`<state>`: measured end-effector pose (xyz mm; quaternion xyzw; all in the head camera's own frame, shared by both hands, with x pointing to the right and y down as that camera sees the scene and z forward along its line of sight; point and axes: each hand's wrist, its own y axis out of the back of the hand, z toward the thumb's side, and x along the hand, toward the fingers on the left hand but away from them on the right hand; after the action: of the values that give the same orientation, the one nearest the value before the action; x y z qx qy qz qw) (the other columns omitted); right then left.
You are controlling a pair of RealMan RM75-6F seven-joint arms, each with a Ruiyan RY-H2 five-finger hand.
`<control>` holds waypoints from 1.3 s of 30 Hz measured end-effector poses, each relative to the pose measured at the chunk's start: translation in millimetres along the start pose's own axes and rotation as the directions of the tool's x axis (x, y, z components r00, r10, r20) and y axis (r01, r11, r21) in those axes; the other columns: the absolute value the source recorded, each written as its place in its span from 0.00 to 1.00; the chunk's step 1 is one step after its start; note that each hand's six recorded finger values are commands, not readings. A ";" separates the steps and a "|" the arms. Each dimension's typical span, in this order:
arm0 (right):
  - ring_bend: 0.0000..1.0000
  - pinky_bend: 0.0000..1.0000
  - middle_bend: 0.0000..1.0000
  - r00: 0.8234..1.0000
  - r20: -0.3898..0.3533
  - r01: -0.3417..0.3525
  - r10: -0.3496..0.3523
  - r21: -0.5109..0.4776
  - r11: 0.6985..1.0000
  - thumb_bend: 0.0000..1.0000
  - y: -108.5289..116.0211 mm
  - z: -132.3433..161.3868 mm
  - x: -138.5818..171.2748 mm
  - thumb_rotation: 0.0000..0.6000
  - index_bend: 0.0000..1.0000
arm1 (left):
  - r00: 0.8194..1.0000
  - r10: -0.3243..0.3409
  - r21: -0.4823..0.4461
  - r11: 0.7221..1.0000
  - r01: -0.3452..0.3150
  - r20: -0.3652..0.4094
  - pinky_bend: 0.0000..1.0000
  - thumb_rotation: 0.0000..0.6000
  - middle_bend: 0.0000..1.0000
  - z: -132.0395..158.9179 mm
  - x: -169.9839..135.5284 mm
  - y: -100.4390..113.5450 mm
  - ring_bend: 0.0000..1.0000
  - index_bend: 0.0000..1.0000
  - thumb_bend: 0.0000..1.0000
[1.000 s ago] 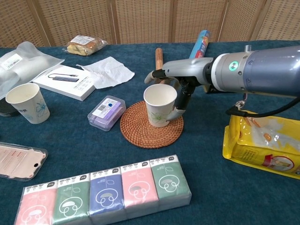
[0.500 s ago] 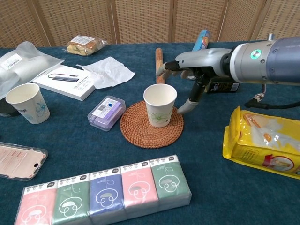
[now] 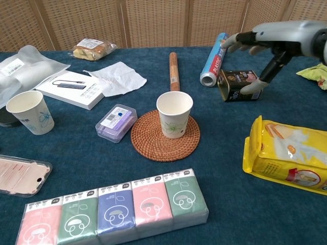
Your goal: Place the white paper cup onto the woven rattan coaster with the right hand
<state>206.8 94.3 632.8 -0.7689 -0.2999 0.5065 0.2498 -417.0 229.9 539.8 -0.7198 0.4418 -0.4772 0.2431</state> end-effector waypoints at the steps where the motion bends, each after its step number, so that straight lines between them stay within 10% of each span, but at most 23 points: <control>1: 0.02 0.10 0.07 1.000 0.012 0.017 -0.017 -0.006 1.000 0.24 3.0 -5.6 3.8 1.00 0.00 | 1.000 0.003 0.000 1.000 -0.003 -0.001 0.00 0.75 0.00 -0.7 -0.5 0.3 0.00 0.01 0.35; 12: 0.00 0.07 0.07 0.948 0.179 0.267 -0.262 -0.005 0.964 0.27 14.5 -87.0 81.3 1.00 0.00 | 0.999 0.015 0.026 1.000 -0.014 -0.037 0.00 0.75 0.00 -10.5 -11.4 -2.5 0.00 0.01 0.35; 27: 0.00 0.00 0.04 0.855 0.348 0.382 -0.386 0.083 0.921 0.28 5.2 -160.5 187.5 1.00 0.00 | 0.998 0.055 0.166 0.985 -0.055 0.007 0.00 0.79 0.00 -2.3 -19.7 9.2 0.00 0.07 0.35; 39: 0.00 0.00 0.03 0.844 0.391 0.378 -0.367 0.051 0.924 0.27 -9.8 -173.7 217.0 1.00 0.00 | 0.998 0.056 0.159 0.986 -0.059 0.021 0.00 0.80 0.00 10.9 -25.4 7.7 0.00 0.08 0.35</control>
<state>432.6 242.2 565.9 -0.5818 -0.4943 0.5882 0.2670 -414.3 247.3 517.2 -0.6889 0.4209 -0.4976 0.3173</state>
